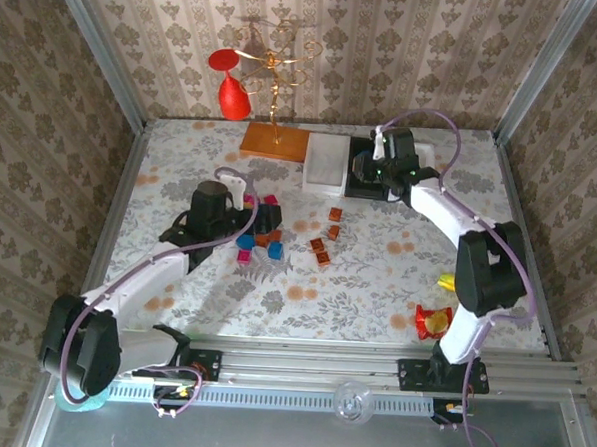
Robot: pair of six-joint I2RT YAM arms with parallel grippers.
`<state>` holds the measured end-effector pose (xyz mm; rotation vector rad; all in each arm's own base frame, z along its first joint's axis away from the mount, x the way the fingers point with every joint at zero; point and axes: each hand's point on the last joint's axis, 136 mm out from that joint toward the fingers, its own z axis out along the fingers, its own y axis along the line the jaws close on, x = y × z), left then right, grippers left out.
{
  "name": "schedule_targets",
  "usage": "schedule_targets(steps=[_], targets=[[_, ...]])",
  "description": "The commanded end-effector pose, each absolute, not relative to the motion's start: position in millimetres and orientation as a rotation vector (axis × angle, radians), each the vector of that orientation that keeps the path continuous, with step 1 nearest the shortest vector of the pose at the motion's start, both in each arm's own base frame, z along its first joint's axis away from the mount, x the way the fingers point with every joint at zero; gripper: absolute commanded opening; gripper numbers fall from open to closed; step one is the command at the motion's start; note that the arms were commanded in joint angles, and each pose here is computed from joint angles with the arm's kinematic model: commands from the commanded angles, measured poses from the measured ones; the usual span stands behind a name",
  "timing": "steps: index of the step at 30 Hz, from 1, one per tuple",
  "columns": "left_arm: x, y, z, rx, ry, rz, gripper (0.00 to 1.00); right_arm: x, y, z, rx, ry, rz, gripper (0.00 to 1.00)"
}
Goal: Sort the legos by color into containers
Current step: Place the lego in the container, then pick up the lego from the center of the table.
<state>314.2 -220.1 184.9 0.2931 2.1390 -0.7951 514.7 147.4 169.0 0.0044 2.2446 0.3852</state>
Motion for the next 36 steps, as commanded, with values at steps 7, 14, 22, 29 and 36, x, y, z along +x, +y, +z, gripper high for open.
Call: schedule_targets(steps=[7, 14, 22, 29, 36], targets=[[312.2, -235.8, 199.4, 0.324, 2.109, -0.778, 0.93, 587.2, 128.6, 113.9, 0.179, 2.312, 0.280, 0.27], [308.1, -228.1, 191.7, 0.317, 2.127, -0.723, 0.93, 603.4, 129.7, 130.9, 0.163, 2.272, 0.295, 0.41], [307.8, -202.9, 168.2, 0.297, 2.189, -0.630, 0.94, 547.0, 132.8, 169.1, 0.075, 2.178, 0.374, 0.55], [297.5, -178.1, 132.3, 0.284, 2.319, -0.541, 0.93, 436.7, 213.2, 156.6, -0.308, 2.193, 0.522, 0.70], [302.0, -133.9, 118.1, 0.033, 2.316, -0.595, 0.93, 347.3, 303.9, 125.1, -0.841, 2.145, 0.568, 0.86]])
